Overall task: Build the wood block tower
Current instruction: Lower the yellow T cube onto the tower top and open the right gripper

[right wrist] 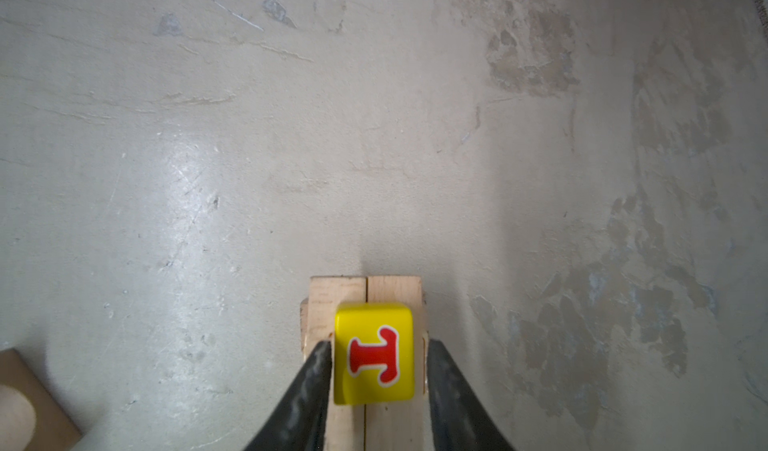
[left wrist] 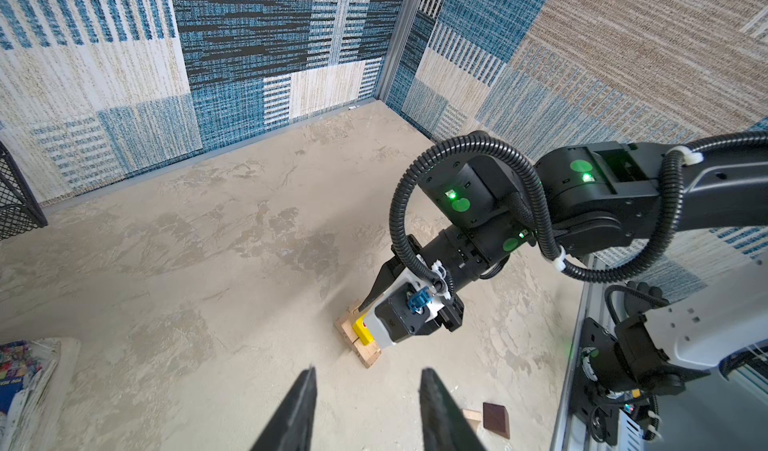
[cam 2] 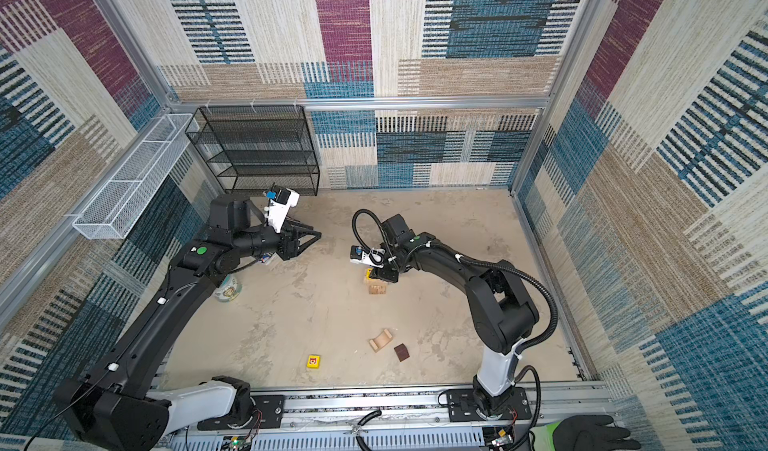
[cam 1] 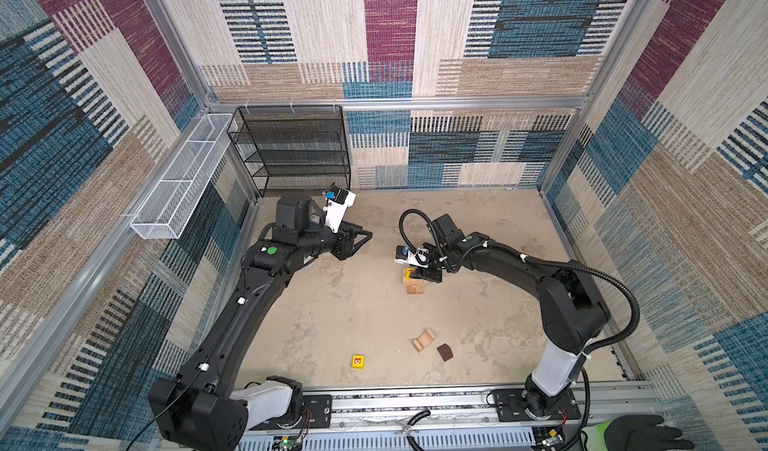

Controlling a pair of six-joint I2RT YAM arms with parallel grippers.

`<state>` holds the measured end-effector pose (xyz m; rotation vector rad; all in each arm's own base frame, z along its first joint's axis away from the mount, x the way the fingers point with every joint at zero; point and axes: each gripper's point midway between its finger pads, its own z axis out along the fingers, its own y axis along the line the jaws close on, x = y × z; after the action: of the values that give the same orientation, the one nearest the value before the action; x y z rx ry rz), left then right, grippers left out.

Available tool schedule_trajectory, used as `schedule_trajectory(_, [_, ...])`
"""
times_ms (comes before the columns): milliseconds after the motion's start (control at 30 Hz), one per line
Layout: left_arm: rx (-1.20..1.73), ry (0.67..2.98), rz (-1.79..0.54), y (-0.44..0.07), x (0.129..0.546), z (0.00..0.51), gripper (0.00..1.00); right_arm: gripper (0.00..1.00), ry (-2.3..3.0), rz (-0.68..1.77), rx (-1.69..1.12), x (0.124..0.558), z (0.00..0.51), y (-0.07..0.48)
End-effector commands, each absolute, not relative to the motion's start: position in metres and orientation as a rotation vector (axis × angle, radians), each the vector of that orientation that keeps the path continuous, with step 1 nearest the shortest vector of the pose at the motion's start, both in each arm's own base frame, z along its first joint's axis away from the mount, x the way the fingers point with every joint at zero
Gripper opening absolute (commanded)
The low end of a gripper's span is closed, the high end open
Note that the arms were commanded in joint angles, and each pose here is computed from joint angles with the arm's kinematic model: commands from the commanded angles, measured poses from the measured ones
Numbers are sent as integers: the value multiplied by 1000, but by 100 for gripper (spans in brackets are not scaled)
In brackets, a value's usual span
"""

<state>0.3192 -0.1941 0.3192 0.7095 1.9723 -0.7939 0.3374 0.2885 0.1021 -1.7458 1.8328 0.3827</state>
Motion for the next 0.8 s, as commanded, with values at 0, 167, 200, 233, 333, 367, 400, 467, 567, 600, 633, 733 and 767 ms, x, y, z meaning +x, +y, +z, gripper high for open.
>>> schedule_trajectory(0, [726,1963,-776,-193,319,321,45,42,1817,398,-1742,337,108,291])
schedule_trajectory(167, [724,1965,-770,-192,319,321,45,46,1800,399,-1728,337,116,292])
schedule_trajectory(200, [725,1966,-770,-193,319,320,45,46,1796,399,-1725,338,117,292])
schedule_trajectory(233, [724,1966,-770,-193,319,321,45,47,1790,396,-1722,338,119,292])
schedule_trajectory(333, [726,1965,-769,-193,319,321,45,47,1783,387,-1718,339,122,292])
schedule_trajectory(367, [725,1965,-768,-192,319,321,45,47,1779,385,-1717,339,123,292])
schedule_trajectory(400, [726,1964,-768,-192,319,321,45,47,1782,383,-1718,338,122,291])
schedule_trajectory(467, [725,1966,-766,-192,319,321,45,47,1775,379,-1716,338,123,291])
schedule_trajectory(567, [725,1962,-764,-192,319,322,45,48,1762,368,-1705,339,129,291])
schedule_trajectory(600, [725,1963,-766,-192,319,321,45,48,1757,363,-1700,339,130,291])
schedule_trajectory(633, [723,1963,-765,-192,319,322,45,47,1748,355,-1695,340,133,291])
schedule_trajectory(733, [723,1963,-766,-192,319,322,45,47,1714,346,-1673,341,146,291])
schedule_trajectory(767, [722,1962,-764,-192,319,323,45,47,1698,353,-1664,340,153,293])
